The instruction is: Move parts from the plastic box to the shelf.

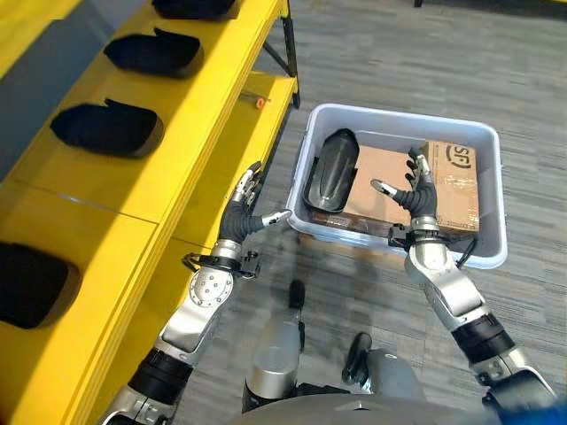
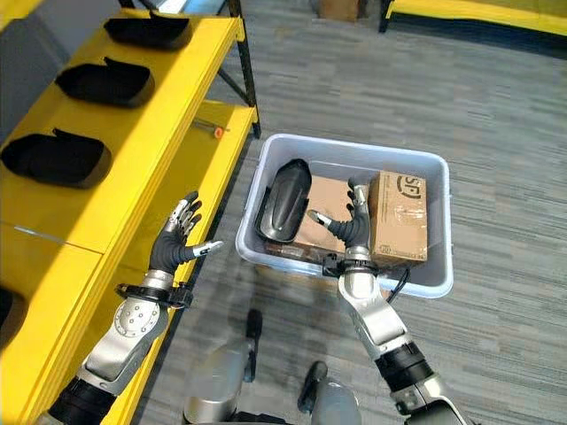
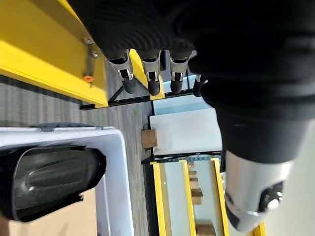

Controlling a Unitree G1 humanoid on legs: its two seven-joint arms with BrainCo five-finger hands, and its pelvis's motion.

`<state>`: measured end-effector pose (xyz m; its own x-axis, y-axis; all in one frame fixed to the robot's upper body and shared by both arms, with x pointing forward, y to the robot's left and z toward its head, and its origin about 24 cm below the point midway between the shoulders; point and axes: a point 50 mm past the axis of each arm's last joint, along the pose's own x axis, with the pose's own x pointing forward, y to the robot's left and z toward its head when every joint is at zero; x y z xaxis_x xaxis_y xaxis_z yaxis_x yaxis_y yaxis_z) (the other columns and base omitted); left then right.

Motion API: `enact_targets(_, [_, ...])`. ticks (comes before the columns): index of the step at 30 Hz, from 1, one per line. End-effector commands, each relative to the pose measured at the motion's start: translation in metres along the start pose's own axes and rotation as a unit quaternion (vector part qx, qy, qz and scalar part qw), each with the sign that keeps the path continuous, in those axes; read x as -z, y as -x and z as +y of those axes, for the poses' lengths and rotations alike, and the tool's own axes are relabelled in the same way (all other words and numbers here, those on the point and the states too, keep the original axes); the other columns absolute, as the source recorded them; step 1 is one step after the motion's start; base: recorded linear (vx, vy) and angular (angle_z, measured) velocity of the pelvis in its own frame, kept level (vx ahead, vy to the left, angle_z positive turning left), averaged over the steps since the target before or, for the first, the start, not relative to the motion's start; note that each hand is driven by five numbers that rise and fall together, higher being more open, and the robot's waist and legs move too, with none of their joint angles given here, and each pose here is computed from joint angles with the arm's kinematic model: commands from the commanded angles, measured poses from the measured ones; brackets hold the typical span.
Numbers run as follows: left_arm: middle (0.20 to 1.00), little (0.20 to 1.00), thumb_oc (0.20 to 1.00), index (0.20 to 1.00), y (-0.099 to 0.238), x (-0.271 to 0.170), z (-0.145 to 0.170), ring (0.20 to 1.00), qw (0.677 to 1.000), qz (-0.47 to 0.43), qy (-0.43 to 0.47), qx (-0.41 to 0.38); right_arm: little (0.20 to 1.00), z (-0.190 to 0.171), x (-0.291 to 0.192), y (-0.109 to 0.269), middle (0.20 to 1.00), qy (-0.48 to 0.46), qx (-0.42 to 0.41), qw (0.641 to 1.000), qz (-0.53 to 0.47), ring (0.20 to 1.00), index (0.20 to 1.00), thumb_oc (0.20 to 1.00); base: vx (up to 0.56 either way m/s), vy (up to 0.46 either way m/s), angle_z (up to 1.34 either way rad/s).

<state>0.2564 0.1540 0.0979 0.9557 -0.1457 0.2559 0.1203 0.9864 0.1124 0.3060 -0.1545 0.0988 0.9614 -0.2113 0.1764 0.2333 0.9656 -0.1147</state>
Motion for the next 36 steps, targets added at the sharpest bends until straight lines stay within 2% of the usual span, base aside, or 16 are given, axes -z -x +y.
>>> enact_targets(1, [1.000,1.000,1.000,1.000,-0.004,-0.047,-0.004,1.000,0.990,-0.130,0.011,0.045,1.000,-0.002,-0.010,-0.014,1.000,0.004,0.037,0.999,-0.020,1.000,1.000,1.000,-0.06,-0.008,0.18])
enact_targets(13, [1.000,1.000,1.000,1.000,-0.033,-0.093,-0.020,1.000,0.966,-0.241,0.003,0.093,1.000,-0.004,-0.029,-0.078,1.000,-0.013,0.126,0.992,0.030,1.000,1.000,1.000,-0.08,0.024,0.17])
enact_targets(27, [1.000,1.000,1.000,1.000,-0.063,-0.126,-0.039,1.000,0.952,-0.282,-0.008,0.121,1.000,-0.005,-0.056,-0.103,1.000,-0.049,0.193,0.979,0.052,1.000,1.000,1.000,0.00,0.014,0.08])
enact_targets(36, [1.000,1.000,1.000,1.000,-0.073,-0.137,-0.044,1.000,0.945,-0.303,-0.003,0.121,1.000,-0.016,-0.069,-0.118,1.000,0.023,0.214,0.974,0.068,1.000,1.000,1.000,0.00,0.051,-0.03])
